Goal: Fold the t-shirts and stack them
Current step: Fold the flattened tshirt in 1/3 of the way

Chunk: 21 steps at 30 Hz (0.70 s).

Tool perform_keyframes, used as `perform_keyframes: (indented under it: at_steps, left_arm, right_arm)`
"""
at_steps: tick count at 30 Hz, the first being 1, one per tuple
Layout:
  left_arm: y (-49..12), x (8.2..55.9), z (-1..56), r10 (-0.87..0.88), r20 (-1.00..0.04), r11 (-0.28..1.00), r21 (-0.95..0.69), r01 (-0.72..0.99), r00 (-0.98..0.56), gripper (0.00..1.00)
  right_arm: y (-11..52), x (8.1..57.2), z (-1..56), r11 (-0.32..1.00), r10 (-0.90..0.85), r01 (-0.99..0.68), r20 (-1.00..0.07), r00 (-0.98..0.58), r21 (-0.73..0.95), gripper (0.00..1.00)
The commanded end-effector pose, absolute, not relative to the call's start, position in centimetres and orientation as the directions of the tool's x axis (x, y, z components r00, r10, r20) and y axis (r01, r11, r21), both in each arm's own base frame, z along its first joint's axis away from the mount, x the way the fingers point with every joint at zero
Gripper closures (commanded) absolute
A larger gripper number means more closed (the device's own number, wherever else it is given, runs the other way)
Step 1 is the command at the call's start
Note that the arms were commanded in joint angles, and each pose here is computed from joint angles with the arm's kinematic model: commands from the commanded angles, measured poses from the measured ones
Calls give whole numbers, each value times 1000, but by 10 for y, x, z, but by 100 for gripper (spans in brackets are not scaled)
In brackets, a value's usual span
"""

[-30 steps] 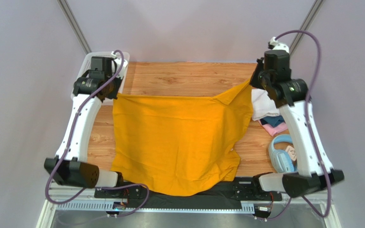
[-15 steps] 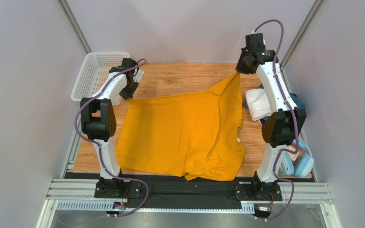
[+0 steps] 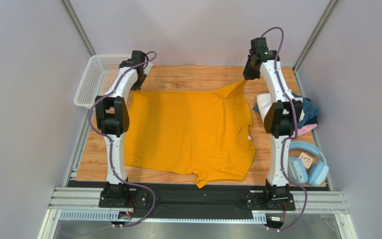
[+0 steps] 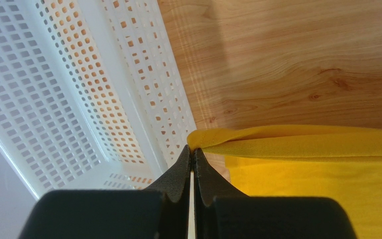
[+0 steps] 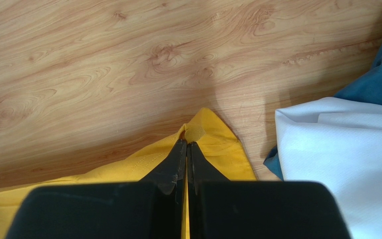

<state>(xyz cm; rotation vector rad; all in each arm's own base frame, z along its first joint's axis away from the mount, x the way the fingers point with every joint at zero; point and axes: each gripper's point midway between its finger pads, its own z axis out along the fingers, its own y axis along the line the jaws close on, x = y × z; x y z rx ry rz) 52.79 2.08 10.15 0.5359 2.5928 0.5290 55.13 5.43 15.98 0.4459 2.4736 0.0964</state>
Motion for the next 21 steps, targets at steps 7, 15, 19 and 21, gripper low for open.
perform_keyframes:
  at_steps: [7,15,19,21]
  left_arm:
    - [32,505,110,457,-310,836,470,284,-833,100]
    - [30,486,118,462,-329,843,452,292,-824,100]
    - [30,480,119,460,-330,845,449,291,-825,100]
    - [30,479,123,457,-336,847,449,286,-824,100]
  right_arm:
    - [77,498,200,937,345,245,-560,-753,249,100]
    - [81,439,196,948,317,239,-548,-774,211,100]
    - [75,428,190,950,311,251,-542,-781,184,100]
    - [74,422,186,952,307,251,-533,-788,177,100]
